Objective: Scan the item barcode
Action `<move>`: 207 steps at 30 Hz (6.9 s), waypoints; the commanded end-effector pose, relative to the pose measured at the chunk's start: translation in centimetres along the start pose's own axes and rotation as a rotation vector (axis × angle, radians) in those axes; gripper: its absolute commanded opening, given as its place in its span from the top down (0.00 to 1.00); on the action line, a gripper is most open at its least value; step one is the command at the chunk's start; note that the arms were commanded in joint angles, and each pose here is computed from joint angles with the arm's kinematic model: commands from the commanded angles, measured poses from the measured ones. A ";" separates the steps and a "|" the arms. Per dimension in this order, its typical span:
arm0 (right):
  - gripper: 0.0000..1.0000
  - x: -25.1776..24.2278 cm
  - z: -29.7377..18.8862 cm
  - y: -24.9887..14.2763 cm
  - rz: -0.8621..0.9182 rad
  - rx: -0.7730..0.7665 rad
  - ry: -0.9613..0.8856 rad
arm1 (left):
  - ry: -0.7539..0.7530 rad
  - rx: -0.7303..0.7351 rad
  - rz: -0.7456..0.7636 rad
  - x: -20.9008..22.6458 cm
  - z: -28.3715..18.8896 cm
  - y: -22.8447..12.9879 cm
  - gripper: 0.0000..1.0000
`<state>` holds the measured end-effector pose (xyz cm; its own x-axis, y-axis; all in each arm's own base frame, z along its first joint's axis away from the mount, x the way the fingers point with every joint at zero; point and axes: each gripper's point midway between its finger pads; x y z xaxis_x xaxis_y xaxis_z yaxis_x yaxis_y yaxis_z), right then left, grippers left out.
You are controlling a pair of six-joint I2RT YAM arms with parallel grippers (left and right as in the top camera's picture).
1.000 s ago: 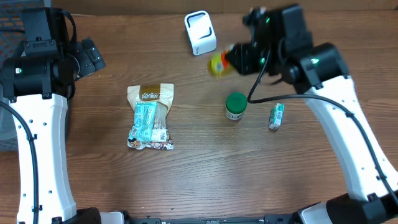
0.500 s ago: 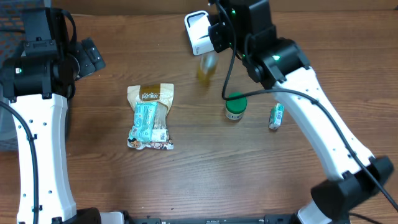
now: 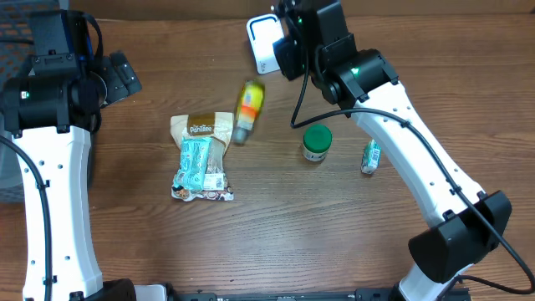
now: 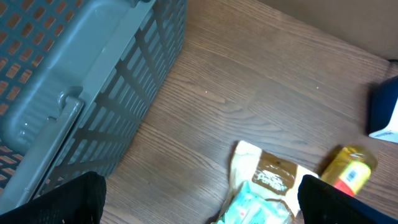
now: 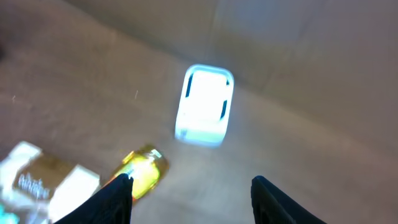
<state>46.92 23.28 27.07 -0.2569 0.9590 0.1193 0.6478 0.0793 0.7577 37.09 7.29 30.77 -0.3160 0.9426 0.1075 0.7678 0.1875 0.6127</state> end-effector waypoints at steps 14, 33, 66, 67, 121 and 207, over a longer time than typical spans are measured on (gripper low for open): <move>0.24 6.1 2.0 -10.9 0.578 0.419 0.173 | 0.017 -0.004 -0.004 0.3 0.0 0.1 0.00; 0.44 10.5 12.1 -22.5 0.821 0.362 0.086 | 0.017 -0.004 -0.004 0.3 0.0 0.1 0.00; 0.73 6.9 4.8 -23.4 0.455 0.519 0.023 | 0.017 -0.004 -0.004 0.3 0.0 0.1 0.01; 0.72 7.1 4.5 -23.8 0.439 0.545 0.040 | 0.017 -0.004 -0.004 0.3 0.0 0.1 0.00; 0.73 4.6 -5.5 -17.4 0.101 0.636 -0.071 | 0.017 -0.004 -0.004 0.3 0.0 0.1 0.01; 0.27 3.6 -0.6 -23.1 0.723 0.513 -0.406 | 0.017 -0.004 -0.004 0.3 0.0 0.1 0.00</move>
<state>30.58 25.06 10.55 0.5147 0.8457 0.1405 0.8234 -0.5334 0.1939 37.09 7.30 30.77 -0.3164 0.9425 0.1075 0.7677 0.1878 0.6127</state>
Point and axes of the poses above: each gripper's point midway between its finger pads, its own z axis out along the fingers, its own x axis along the line the jaws close on, y = z × x, and after that the axes turned 14 degrees about z, right-handed
